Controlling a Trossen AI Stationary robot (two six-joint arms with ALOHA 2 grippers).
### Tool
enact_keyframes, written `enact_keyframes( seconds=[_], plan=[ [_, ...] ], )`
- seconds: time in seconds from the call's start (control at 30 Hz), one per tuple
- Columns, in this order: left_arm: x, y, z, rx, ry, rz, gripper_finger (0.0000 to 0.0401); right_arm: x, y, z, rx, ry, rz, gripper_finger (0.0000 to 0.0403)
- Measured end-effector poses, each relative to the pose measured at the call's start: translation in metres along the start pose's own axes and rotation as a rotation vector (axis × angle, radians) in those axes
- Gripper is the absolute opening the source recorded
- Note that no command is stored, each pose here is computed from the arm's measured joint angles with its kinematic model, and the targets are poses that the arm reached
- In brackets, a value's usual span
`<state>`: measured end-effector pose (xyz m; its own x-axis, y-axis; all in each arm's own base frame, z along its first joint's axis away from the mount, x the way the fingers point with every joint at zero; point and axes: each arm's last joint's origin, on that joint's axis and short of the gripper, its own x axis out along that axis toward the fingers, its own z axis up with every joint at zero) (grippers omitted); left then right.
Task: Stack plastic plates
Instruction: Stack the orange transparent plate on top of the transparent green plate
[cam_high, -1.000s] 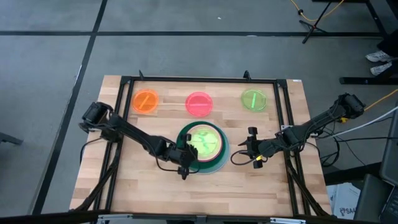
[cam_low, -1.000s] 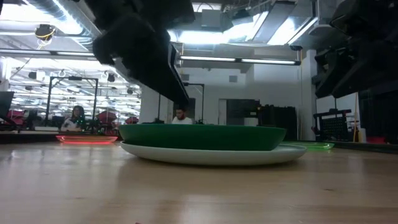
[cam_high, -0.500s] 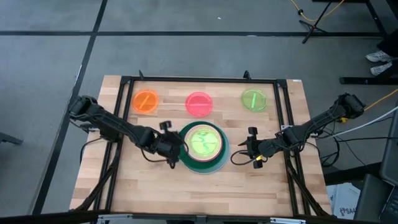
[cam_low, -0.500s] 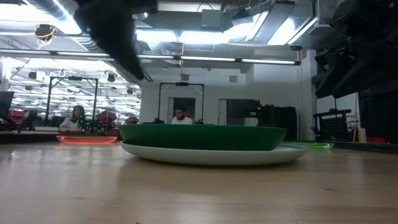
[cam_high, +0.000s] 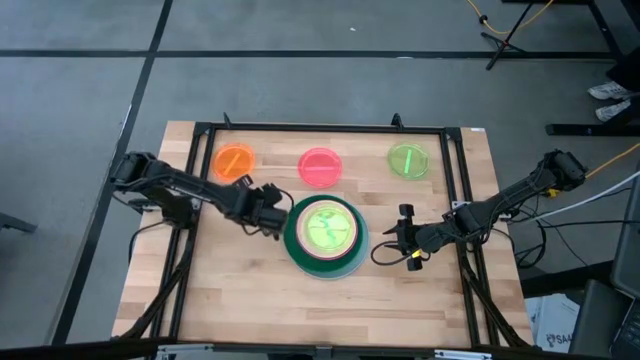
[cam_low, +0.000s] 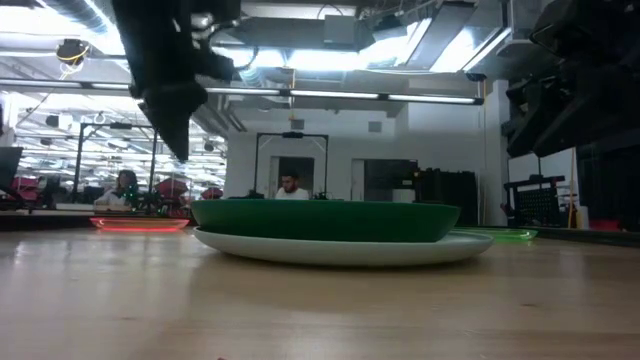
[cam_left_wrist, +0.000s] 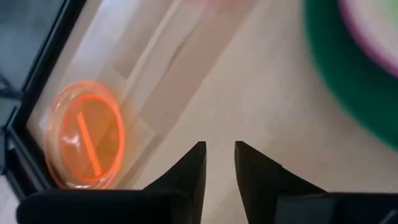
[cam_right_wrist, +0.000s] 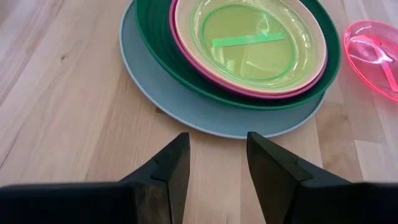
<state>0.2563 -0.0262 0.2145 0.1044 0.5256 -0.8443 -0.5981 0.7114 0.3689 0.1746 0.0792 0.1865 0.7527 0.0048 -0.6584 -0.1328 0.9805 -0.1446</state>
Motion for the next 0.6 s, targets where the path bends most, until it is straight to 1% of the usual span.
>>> enact_keyframes(
  seconds=[0.2,0.37,0.47,0.6],
  plan=[
    [0.021,0.012,-0.005,-0.006,0.069,0.058,0.0078,0.000,0.000,0.000,0.019,-0.001,0.000,0.0149],
    [0.030,0.019,-0.005,-0.040,0.129,0.050,0.0079,0.000,0.000,0.000,0.020,-0.001,-0.001,0.0149],
    [0.034,0.023,-0.003,-0.054,0.143,0.052,0.0095,0.000,0.000,0.000,0.020,-0.001,-0.001,0.0149],
    [0.038,0.031,0.001,-0.070,0.160,0.074,0.0131,0.000,0.000,0.000,0.020,-0.001,0.000,0.0149]
  ],
)
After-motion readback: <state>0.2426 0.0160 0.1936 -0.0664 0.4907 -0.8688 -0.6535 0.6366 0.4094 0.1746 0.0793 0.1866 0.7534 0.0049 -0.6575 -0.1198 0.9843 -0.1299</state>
